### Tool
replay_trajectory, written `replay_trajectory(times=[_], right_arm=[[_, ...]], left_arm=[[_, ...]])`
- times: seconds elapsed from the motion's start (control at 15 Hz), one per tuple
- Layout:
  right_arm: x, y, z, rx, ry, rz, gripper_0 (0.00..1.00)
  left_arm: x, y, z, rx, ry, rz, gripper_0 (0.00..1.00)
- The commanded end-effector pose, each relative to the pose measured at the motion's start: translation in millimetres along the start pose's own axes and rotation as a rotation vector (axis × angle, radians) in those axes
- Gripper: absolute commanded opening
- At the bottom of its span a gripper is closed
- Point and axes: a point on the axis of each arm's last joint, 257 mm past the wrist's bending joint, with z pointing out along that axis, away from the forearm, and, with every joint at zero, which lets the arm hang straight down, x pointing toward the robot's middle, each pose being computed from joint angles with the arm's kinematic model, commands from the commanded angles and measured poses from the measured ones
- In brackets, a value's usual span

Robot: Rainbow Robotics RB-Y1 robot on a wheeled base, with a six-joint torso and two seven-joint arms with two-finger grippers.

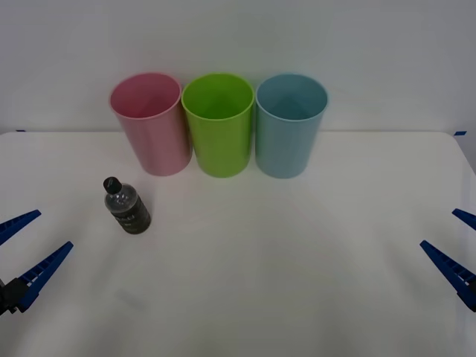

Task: Grasp the object on the table and drop it into the matching bin: aluminum can to the light blue bin, PET bottle to the pink bin.

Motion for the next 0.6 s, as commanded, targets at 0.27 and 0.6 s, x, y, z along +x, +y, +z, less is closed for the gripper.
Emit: replay_trajectory(times=[0.27, 0.6], right_arm=[[0.0, 0.0, 0.0, 0.0, 0.0, 0.0, 1.0], [0.0, 0.0, 0.0, 0.0, 0.0, 0.0, 1.0]], left_arm=[[12.7, -8.0, 1.6, -0.004, -0.015, -0.058, 1.0], [20.9, -9.8, -13.6, -0.022, 0.008, -0.057, 1.0]])
